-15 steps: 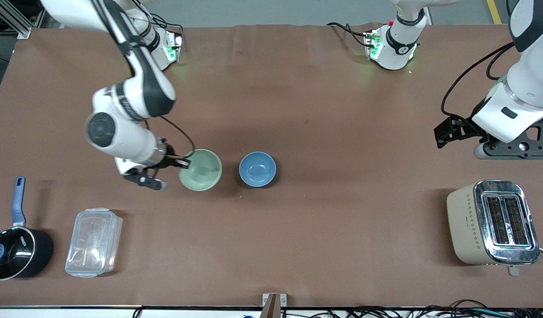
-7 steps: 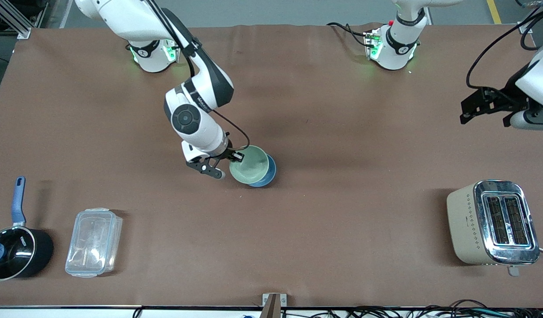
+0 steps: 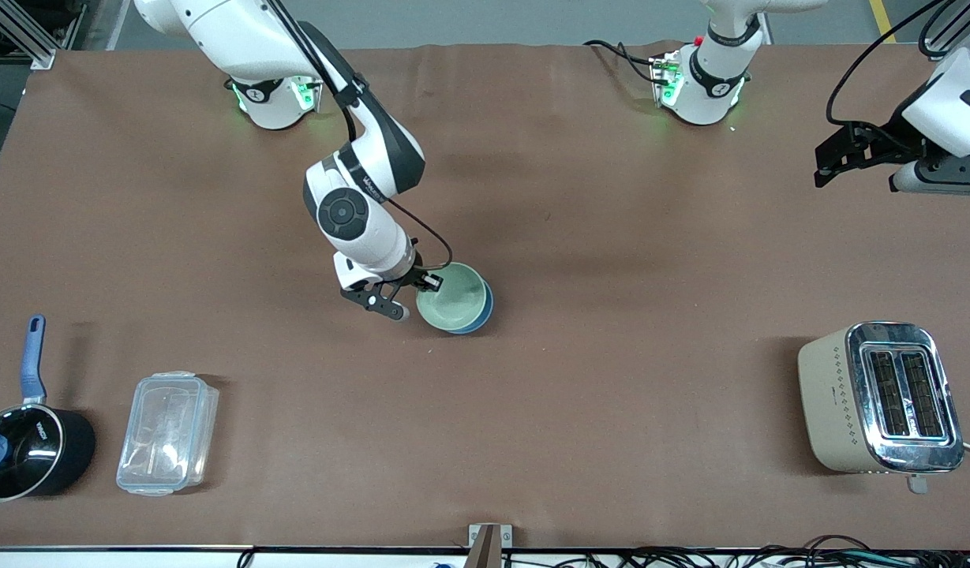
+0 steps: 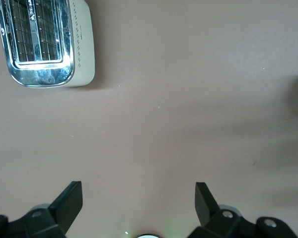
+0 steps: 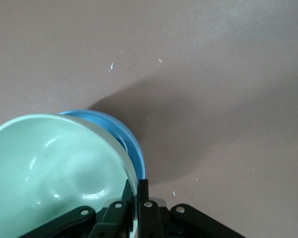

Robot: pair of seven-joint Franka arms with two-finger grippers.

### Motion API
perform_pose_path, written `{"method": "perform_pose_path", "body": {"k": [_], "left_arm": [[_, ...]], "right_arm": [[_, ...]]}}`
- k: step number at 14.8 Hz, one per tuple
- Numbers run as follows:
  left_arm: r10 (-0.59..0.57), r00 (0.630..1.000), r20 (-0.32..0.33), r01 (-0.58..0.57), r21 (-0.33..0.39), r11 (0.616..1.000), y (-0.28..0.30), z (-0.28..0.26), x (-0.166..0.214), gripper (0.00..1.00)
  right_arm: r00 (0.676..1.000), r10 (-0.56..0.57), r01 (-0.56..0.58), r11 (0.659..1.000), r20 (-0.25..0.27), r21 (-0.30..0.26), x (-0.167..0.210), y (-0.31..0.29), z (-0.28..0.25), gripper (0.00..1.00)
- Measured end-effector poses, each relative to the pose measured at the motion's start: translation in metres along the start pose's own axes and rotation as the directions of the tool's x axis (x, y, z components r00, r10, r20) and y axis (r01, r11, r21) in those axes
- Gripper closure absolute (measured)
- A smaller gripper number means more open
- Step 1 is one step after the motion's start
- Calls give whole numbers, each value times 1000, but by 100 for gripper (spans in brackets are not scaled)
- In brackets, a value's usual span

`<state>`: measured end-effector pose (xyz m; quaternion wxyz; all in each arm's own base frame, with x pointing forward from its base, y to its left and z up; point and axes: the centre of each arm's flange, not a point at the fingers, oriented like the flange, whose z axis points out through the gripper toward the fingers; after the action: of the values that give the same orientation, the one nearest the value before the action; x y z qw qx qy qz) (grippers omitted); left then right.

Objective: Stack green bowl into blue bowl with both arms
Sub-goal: 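Lower the green bowl into the blue bowl with the right gripper, then open the right gripper and withdraw it from the stacked bowls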

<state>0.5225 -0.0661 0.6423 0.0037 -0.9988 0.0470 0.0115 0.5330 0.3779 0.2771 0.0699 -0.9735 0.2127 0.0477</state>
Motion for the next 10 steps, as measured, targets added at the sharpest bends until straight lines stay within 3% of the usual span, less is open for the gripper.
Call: {"method": "perform_pose_path", "body": {"k": [8,10], "left_arm": [[-1,1000,7,1,0,1000,0,5,0,0],[-1,1000,7,1,0,1000,0,5,0,0]], "right_arm": [[1000,0,0,1000,3,-8,-2,-1,20,94],[1000,2,-2,1000,4,-10,-1,0,25,79]]}}
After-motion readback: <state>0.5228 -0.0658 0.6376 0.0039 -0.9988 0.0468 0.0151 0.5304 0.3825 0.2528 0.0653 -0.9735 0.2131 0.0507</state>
